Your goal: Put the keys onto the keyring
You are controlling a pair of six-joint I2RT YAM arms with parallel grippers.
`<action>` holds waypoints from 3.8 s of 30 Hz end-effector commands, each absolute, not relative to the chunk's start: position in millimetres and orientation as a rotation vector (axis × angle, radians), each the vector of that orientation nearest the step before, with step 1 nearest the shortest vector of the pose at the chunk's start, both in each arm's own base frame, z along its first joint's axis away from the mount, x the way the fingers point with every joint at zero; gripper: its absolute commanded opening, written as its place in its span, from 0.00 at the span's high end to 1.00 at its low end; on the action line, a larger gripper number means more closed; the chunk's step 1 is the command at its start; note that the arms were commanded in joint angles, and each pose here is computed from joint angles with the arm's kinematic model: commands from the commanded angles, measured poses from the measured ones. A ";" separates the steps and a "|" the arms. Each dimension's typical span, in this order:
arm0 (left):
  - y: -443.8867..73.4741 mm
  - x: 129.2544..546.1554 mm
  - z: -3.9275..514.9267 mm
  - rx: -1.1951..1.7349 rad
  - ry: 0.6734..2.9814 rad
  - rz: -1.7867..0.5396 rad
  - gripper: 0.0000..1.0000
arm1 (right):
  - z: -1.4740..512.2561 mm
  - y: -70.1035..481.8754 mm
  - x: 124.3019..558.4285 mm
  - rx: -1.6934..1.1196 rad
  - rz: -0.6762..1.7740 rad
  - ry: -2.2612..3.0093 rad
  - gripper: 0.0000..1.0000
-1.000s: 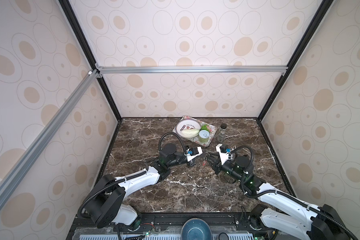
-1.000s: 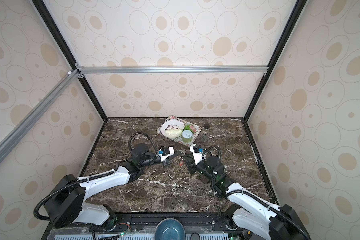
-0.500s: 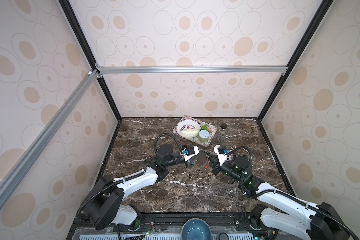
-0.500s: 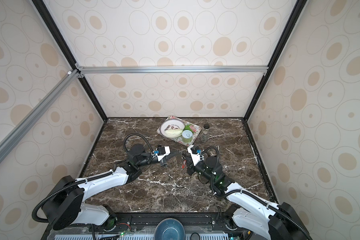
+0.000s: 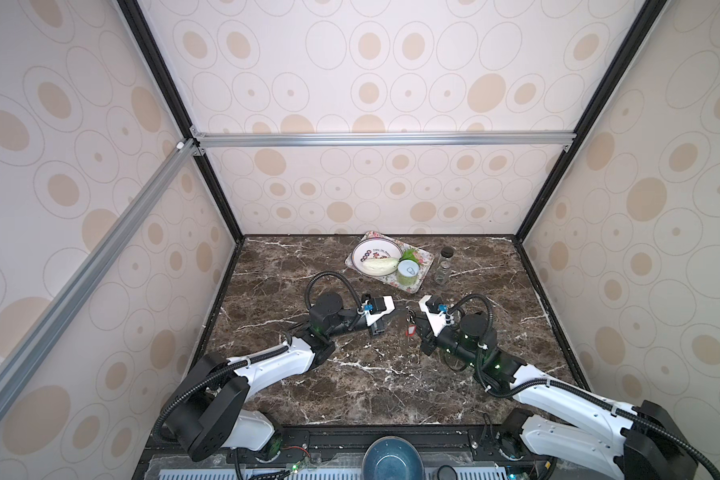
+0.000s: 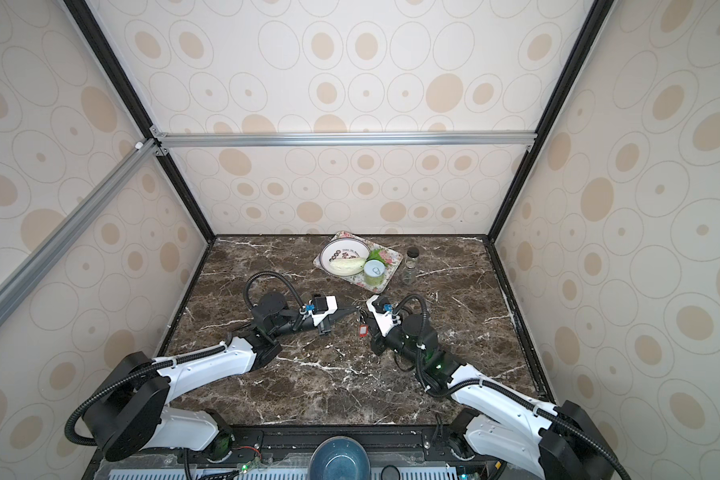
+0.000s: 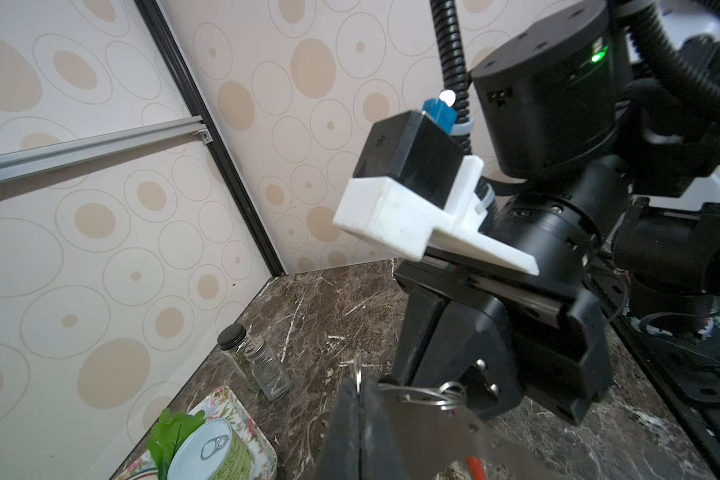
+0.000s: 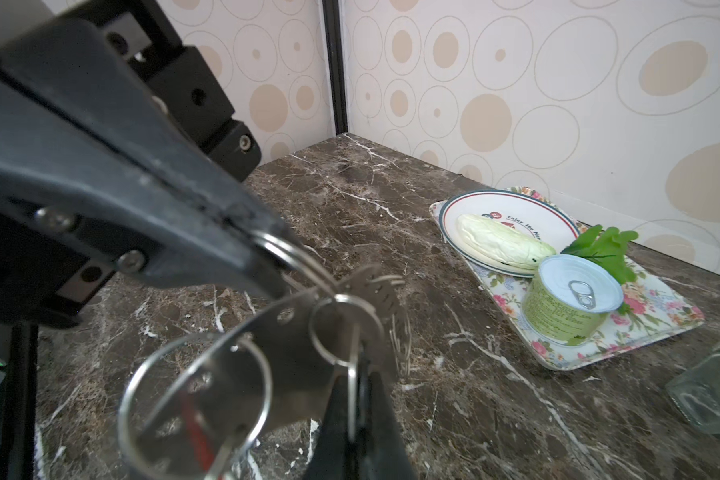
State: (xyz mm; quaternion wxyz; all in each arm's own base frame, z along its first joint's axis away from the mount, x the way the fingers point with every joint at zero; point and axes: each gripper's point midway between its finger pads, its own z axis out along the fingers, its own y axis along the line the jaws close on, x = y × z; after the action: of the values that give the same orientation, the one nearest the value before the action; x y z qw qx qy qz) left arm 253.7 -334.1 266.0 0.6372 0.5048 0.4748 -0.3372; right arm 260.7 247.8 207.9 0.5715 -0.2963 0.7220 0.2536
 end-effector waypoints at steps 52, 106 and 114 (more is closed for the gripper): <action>-225.8 308.0 325.3 0.601 1.125 -0.485 0.45 | 229.1 188.3 256.8 -1.737 -0.924 1.739 1.00; -179.8 319.0 362.3 0.156 1.230 -0.686 0.00 | 271.3 121.3 246.3 -2.217 -1.655 1.266 1.00; -145.5 324.5 371.7 -0.139 1.323 -0.693 0.00 | 267.6 146.7 245.0 -2.174 -1.553 1.267 1.00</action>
State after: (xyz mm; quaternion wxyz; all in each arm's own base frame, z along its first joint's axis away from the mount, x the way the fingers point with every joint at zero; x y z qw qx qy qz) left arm 319.3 -159.4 364.5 0.7489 0.0073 0.5884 -0.3046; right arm 245.3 134.1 267.1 0.0696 -0.7333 0.4203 -0.5299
